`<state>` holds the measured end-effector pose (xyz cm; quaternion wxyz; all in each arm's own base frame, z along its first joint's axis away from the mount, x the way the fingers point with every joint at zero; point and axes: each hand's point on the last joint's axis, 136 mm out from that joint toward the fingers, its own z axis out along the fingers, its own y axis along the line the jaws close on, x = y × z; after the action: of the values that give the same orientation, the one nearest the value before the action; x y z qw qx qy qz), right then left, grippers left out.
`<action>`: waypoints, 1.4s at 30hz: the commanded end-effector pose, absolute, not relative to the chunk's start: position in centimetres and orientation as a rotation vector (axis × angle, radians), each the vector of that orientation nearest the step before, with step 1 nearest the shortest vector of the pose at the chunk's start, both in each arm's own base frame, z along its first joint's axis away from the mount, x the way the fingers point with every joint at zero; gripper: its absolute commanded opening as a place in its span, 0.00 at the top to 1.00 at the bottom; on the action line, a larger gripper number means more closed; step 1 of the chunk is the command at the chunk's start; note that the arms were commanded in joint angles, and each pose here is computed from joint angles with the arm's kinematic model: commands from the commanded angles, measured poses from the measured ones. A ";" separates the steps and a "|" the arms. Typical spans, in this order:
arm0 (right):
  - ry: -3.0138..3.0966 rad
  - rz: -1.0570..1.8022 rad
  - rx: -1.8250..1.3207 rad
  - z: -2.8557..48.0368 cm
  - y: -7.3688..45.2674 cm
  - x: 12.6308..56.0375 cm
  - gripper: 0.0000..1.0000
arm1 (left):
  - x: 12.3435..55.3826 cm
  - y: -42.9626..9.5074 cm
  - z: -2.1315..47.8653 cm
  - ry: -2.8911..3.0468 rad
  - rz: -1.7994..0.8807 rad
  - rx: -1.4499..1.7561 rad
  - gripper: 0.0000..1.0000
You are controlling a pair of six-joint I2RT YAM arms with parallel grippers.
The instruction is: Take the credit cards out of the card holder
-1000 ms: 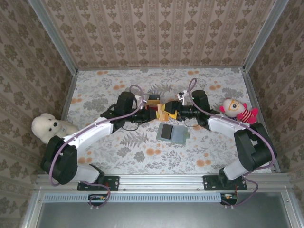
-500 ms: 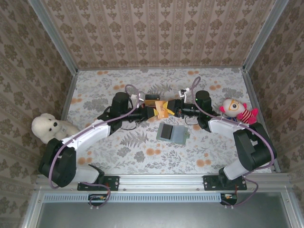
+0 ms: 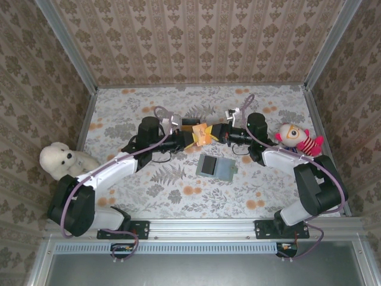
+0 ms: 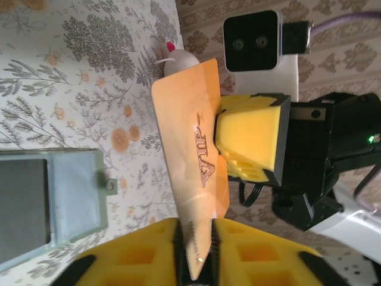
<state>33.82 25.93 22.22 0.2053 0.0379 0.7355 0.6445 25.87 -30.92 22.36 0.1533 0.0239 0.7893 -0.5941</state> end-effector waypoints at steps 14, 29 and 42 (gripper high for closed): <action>1.972 1.862 0.160 23.8 26.2 33.5 1.00 | 27.8 -32.1 23.5 2.122 -1.791 -0.010 0.87; 2.322 1.181 0.145 17.1 20.8 33.5 0.14 | 30.3 -26.2 18.5 2.453 -0.825 0.417 1.00; 2.382 1.056 0.277 16.9 16.2 35.3 0.00 | 36.7 -27.7 18.4 2.334 -0.475 1.079 1.00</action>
<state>34.95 16.70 16.14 0.2566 0.1058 0.8718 0.4037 36.72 -28.75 18.43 0.2673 0.3143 0.8846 -0.2175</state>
